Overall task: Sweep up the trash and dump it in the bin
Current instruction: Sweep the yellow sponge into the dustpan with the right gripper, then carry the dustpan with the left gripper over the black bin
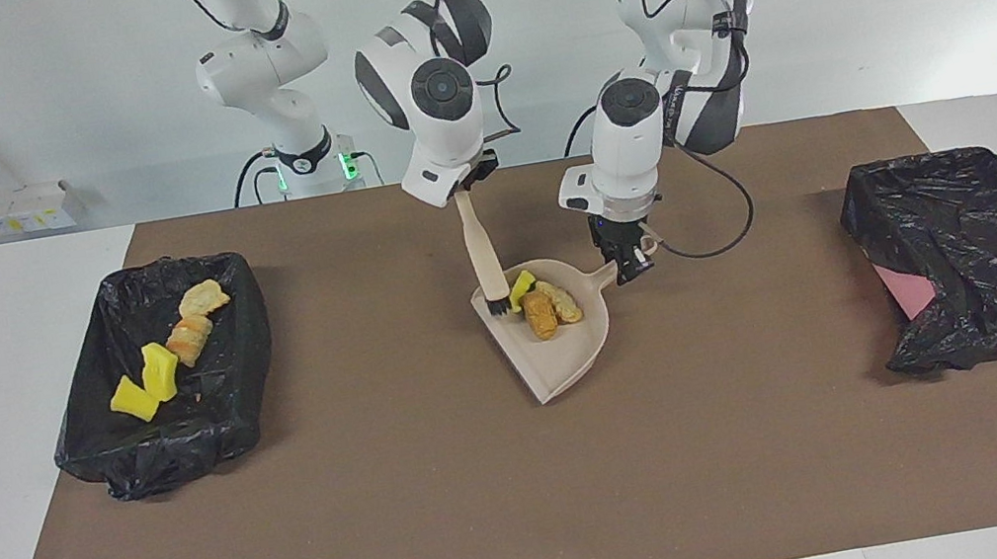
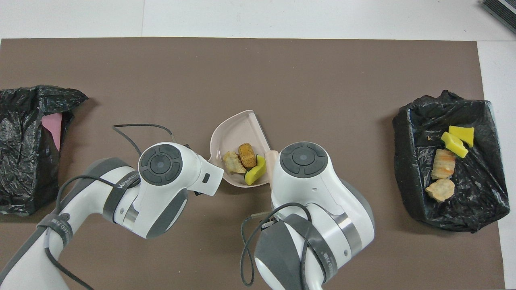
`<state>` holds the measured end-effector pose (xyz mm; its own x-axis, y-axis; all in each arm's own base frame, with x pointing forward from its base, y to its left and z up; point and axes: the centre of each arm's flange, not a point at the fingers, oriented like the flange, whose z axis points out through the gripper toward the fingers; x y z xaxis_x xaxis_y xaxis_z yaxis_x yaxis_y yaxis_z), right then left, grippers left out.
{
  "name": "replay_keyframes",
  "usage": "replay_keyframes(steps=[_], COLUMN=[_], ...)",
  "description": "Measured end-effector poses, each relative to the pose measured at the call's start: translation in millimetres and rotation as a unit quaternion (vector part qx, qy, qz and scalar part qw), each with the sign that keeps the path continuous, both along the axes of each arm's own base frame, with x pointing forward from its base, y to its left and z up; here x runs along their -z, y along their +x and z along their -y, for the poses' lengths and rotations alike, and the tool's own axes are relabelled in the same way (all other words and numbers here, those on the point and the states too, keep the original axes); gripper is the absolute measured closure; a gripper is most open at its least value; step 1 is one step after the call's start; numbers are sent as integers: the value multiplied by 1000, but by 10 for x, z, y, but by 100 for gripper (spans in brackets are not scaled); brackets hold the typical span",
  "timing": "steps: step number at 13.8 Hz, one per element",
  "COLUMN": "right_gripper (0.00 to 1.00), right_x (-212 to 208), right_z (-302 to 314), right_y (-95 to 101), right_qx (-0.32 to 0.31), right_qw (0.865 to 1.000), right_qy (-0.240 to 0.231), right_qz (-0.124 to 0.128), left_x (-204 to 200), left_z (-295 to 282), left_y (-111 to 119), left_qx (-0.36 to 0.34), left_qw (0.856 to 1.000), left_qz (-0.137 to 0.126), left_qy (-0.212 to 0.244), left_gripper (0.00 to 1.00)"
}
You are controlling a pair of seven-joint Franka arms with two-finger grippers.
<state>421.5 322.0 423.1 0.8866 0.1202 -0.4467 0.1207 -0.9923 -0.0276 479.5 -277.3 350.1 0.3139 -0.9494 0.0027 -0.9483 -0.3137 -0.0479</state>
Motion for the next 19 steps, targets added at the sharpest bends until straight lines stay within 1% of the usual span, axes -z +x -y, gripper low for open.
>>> replay_keyframes(steps=[2,4,6,8,9,10,13,14,15,16,18,19], right_gripper=[74,74,74,74,74,74,74,74,74,74,74,74], right_x=[-31,-112,-170,-151,-103,-41,88,134,212,309,519,604], right_z=[38,97,126,139,144,143,115,45,-68,-178,-353,-427], right_y=[-12,7,-5,-73,-123,-198,-483,-577,-682,-799,-1050,-1130], right_qx=[8,12,14,13,14,15,20,25,31,34,30,32], right_qw=[1000,1000,1000,1000,1000,1000,1000,1000,999,999,999,999], right_qy=[-10,-12,-11,-12,-10,-5,3,1,0,-3,-15,-19], right_qz=[-10,-14,-11,-9,-2,3,0,2,10,19,22,26], left_x=[0,-4,-44,-162,-245,-342,-694,-805,-897,-965,-1048,-1076], left_z=[-52,-131,-270,-442,-529,-642,-1115,-1311,-1520,-1712,-2124,-2332], left_y=[30,75,153,245,280,319,466,510,548,574,606,613], left_qx=[1,2,4,5,7,7,13,16,21,26,32,36], left_qw=[1000,1000,1000,1000,1000,1000,999,998,997,996,994,993], left_qz=[-1,-1,0,0,-3,-6,-17,-20,-22,-22,-22,-22], left_qy=[-1,-2,-5,-19,-23,-25,-47,-56,-66,-78,-100,-108], left_gripper=[70,70,70,70,70,70,70,70,70,70,70,70])
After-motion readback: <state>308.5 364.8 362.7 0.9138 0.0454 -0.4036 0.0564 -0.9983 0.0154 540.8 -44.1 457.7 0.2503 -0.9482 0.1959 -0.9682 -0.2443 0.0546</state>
